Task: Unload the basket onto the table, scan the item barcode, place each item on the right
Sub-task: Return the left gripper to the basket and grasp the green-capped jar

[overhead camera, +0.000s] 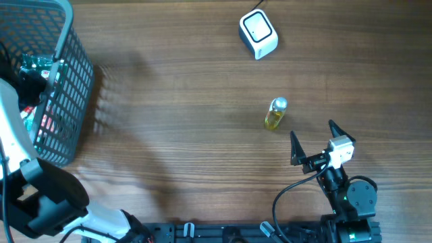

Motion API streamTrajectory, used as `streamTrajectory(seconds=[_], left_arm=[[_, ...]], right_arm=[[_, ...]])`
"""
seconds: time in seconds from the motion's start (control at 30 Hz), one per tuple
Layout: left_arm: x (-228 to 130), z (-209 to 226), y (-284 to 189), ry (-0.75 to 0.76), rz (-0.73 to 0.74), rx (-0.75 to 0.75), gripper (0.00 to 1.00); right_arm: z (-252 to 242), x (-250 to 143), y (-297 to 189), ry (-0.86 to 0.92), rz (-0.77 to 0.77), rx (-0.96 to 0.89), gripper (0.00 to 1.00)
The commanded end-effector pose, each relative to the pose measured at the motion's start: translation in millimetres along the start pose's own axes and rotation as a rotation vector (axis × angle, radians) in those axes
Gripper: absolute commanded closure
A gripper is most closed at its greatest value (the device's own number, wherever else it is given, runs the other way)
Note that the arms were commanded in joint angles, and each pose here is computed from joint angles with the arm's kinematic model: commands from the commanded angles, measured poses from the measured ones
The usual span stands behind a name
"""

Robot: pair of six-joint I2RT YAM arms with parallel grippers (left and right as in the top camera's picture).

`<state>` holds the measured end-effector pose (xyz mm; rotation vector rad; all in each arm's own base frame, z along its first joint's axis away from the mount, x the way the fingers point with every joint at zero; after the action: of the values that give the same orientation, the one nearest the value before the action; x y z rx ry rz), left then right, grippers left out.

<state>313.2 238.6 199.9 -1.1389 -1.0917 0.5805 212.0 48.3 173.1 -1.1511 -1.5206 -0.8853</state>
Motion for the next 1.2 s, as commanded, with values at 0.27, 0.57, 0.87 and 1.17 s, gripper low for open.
streamTrajectory(seconds=[0.27, 0.57, 0.87, 1.17], left_arm=[[-35, 13, 51, 0.001, 0.165, 0.028, 0.0], [-54, 18, 67, 0.008, 0.207, 0.044, 0.0], [-69, 22, 81, 0.013, 0.232, 0.058, 0.0], [-70, 26, 84, 0.001, 0.236, 0.064, 0.07]], right_arm=[[-2, -1, 0, -0.009, 0.002, -0.013, 0.0], [-2, -1, 0, -0.008, 0.004, -0.013, 0.0], [-2, -1, 0, -0.008, 0.004, -0.013, 0.0], [-2, -1, 0, -0.008, 0.004, -0.013, 0.0]])
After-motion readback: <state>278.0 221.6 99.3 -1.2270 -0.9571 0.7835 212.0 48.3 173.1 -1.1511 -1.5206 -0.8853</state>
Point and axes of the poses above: each gripper's point midway between its finger pads, its own y axis out along the fingers, its own z axis along the line the jaws close on, x = y × z, the point moved 3 cm from there along -y, back along the fingers, and after that the axes turned 13 degrees about -y, right-handed, at the moved point
